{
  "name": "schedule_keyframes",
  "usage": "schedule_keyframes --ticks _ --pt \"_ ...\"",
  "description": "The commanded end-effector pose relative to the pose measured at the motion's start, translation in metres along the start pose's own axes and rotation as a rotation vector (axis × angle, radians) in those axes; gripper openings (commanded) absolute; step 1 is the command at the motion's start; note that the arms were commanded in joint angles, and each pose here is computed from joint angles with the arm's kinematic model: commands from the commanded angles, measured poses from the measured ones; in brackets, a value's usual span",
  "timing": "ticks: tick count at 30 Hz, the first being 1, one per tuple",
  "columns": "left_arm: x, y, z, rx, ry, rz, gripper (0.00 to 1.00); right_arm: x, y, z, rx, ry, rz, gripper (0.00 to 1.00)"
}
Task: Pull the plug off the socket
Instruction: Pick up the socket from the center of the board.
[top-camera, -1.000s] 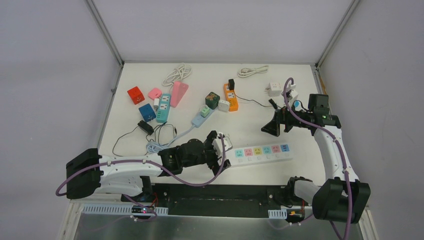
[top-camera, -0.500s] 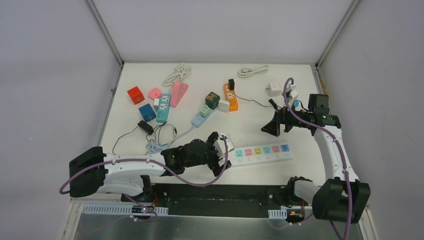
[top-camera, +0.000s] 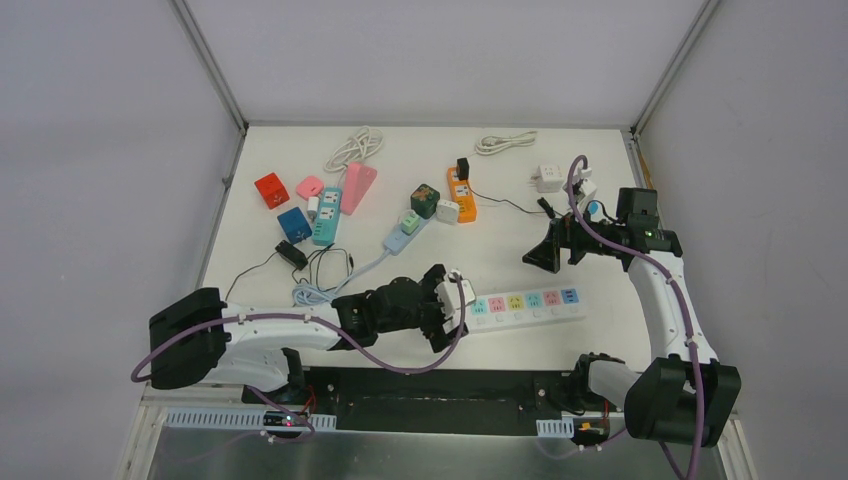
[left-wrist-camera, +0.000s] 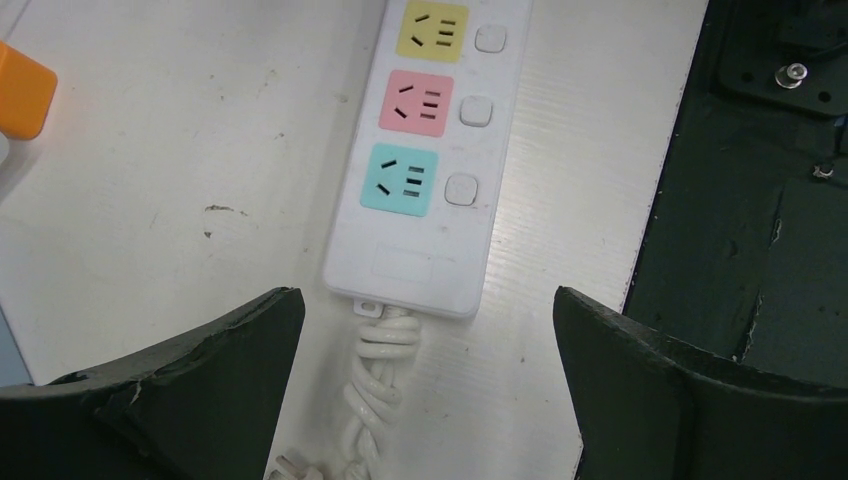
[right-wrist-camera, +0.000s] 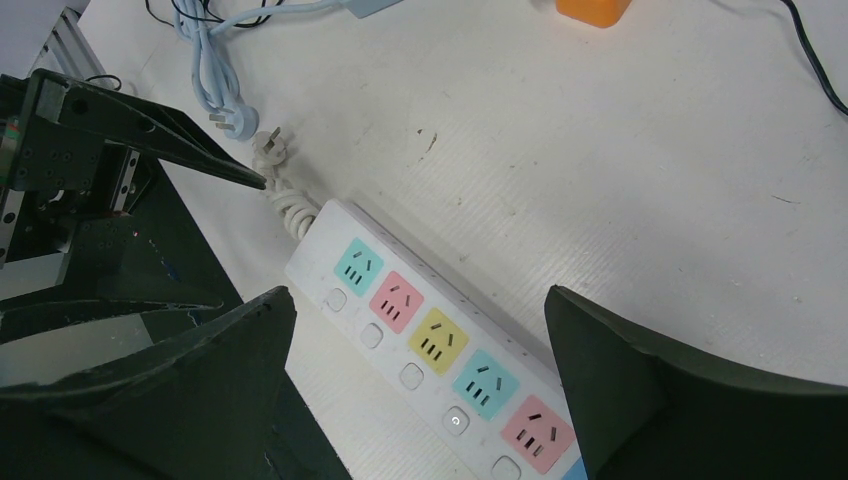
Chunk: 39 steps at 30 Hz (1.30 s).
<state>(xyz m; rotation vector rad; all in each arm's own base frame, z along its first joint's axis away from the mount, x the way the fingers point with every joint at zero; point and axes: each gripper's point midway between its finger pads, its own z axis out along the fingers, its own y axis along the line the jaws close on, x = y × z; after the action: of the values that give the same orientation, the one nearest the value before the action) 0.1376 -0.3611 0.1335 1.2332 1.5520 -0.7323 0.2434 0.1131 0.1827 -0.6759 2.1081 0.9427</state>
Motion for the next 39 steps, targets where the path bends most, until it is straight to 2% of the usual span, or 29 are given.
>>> schedule_keyframes --ticks 1,15,26,39 --pt "-0.034 -0.007 0.006 0.045 -0.112 0.043 0.99 -0.014 0.007 -0.006 -0.015 -0.046 -0.063 1.0" --pt "-0.027 -0.005 0.022 0.034 -0.073 0.05 0.99 -0.013 0.007 -0.006 -0.018 -0.046 -0.06 1.0" --pt "-0.038 -0.006 0.039 0.063 -0.047 0.102 0.99 -0.014 0.007 -0.006 -0.018 -0.047 -0.059 1.0" --pt "-0.031 -0.005 0.045 0.05 -0.006 0.072 0.99 -0.013 0.007 -0.006 -0.021 -0.047 -0.058 1.0"
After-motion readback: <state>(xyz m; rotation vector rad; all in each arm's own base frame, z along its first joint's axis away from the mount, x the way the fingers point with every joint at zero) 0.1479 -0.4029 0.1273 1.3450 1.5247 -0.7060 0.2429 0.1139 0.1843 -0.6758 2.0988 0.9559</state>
